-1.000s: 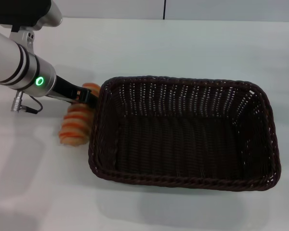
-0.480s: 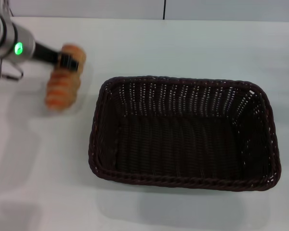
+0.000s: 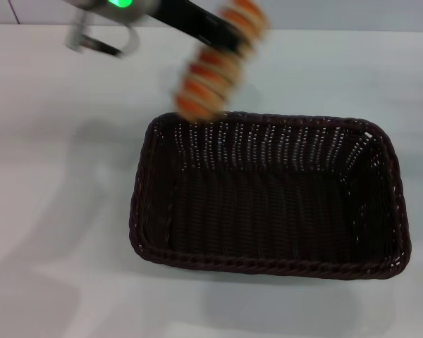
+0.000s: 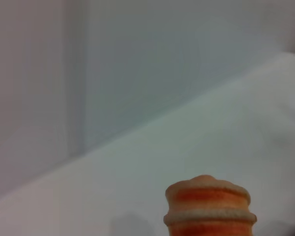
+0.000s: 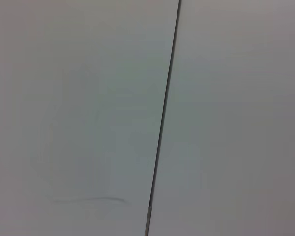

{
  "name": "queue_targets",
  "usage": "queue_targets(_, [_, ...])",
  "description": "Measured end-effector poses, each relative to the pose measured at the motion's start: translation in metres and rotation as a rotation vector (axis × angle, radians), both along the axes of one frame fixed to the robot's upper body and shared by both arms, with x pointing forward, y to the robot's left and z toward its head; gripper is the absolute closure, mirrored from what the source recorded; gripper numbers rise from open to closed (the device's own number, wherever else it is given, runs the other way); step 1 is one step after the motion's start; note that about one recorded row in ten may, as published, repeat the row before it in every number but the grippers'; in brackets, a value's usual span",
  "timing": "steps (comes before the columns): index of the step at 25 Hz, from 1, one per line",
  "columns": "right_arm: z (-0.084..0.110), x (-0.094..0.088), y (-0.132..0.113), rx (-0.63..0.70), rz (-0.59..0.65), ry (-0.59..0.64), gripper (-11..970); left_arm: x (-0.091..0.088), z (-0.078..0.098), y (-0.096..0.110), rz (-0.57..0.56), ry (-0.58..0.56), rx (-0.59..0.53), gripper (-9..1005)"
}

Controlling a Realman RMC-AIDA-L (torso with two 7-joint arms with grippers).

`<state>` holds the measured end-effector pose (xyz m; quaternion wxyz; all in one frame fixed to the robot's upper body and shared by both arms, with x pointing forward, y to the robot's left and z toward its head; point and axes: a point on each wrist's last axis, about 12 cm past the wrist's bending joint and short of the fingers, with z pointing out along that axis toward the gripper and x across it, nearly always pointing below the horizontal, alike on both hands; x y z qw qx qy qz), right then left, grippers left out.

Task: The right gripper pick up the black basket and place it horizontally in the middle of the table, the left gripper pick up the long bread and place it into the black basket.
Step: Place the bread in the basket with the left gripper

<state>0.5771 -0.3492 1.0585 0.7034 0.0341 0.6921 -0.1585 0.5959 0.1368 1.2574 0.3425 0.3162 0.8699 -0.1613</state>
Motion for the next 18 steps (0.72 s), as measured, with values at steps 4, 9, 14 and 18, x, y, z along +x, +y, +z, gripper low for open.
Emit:
queue_targets(4, [0.001, 0.0, -0.001, 0.003, -0.003, -0.003, 141, -0.024, -0.005, -0.036, -0.152, 0.08, -0.021, 590])
queue_targets(9, [0.002, 0.001, -0.002, 0.0, 0.001, -0.006, 142, -0.041, -0.025, -0.053, -0.198, 0.154, -0.017, 583])
queue_targets(14, [0.003, 0.002, -0.001, -0.004, 0.004, -0.01, 142, -0.042, -0.033, -0.046, -0.163, 0.175, -0.036, 499])
queue_targets(18, [0.004, 0.002, -0.001, -0.006, 0.004, -0.012, 142, -0.041, -0.037, -0.04, -0.141, 0.177, -0.043, 432])
